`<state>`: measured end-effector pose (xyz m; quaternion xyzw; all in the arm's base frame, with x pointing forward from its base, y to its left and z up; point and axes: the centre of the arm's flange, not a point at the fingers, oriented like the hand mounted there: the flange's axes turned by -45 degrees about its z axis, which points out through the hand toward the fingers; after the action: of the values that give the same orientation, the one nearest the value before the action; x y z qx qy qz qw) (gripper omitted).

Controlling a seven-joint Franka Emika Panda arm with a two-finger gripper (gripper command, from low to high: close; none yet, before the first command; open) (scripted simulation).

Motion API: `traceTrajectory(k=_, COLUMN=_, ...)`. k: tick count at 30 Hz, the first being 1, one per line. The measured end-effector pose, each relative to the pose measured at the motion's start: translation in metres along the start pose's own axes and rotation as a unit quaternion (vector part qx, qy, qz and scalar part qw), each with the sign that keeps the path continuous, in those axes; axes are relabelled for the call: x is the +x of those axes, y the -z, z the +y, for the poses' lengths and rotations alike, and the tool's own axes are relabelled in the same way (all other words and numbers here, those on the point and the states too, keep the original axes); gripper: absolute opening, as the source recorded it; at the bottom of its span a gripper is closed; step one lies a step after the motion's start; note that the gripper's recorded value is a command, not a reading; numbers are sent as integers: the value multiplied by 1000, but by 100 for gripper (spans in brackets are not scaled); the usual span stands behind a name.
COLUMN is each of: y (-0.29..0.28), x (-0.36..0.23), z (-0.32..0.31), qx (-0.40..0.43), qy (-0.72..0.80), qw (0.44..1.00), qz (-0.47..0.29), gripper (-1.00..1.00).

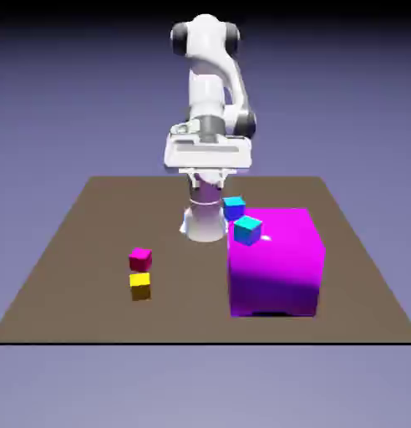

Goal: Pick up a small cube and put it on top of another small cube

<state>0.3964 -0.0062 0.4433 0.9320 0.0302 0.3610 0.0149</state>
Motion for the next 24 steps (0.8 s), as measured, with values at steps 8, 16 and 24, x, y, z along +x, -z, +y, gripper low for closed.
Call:
traceTrajectory(k=8, y=-94, x=-61, z=74, qx=-10, qy=40, qw=980, qz=-195, gripper=0)
traceTrajectory(k=16, y=-159, x=-161, z=150, qx=27, qy=59, qw=922, qz=-381, gripper=0)
traceTrajectory(k=24, y=-204, x=-225, z=163, qx=46, qy=66, qw=901, qz=-426, gripper=0)
